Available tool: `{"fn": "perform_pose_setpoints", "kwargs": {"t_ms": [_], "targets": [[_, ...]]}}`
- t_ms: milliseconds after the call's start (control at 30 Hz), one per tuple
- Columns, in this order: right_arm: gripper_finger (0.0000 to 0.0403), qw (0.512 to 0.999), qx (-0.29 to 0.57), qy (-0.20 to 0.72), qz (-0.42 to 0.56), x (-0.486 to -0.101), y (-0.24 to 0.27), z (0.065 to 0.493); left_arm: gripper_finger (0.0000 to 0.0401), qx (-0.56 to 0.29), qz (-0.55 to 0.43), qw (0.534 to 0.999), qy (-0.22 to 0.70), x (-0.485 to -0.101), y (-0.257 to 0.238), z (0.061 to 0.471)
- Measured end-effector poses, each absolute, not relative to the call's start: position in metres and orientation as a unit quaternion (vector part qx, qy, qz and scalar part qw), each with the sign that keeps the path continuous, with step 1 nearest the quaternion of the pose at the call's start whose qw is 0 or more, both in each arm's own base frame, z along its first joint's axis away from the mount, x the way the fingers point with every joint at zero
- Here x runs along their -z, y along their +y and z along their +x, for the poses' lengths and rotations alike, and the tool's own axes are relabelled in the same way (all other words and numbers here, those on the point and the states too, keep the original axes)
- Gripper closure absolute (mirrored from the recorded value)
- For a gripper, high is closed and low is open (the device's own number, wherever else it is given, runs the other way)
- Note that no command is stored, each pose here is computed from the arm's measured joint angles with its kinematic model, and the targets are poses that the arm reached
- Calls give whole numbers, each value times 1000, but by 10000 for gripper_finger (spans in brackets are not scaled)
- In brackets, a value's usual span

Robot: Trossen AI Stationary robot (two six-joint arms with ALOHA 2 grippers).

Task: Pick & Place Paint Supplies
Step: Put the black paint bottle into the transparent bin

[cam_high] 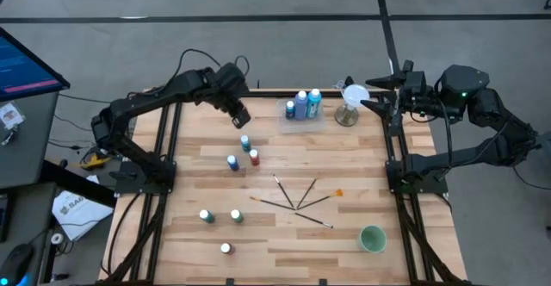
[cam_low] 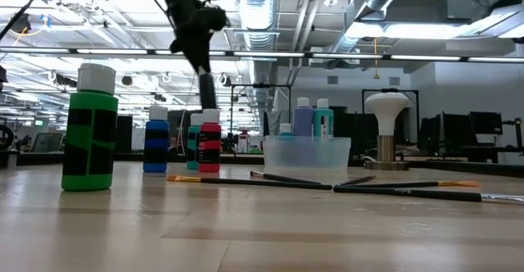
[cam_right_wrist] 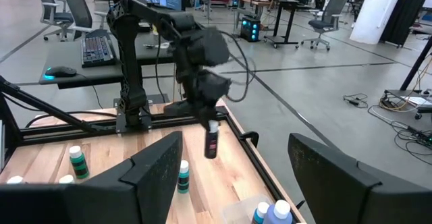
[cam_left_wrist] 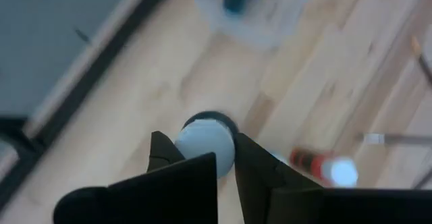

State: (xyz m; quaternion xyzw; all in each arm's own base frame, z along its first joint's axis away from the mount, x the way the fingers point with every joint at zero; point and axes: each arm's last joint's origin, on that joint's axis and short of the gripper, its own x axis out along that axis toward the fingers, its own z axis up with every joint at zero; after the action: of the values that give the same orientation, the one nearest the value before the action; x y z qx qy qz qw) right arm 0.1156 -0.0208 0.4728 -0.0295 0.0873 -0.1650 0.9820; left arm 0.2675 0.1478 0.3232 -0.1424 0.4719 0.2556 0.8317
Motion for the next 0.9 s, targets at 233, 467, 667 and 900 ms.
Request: {"fn": "perform_pose_setpoints", "kwargs": {"t_ms": [233, 467, 667, 900], "targets": [[137, 982, 165, 87, -29, -473, -21, 116, 401, -245, -134, 861, 426, -332, 159, 288], [137, 982, 166, 86, -24, -473, -21, 116, 401, -185, -103, 870, 445, -319, 169, 339], [137, 982, 167, 85, -16, -473, -21, 116, 401, -179, -81, 876, 440, -319, 177, 365], [137, 982, 167, 84, -16, -473, -21, 116, 401, -176, -70, 882, 431, -313, 182, 375]]}}
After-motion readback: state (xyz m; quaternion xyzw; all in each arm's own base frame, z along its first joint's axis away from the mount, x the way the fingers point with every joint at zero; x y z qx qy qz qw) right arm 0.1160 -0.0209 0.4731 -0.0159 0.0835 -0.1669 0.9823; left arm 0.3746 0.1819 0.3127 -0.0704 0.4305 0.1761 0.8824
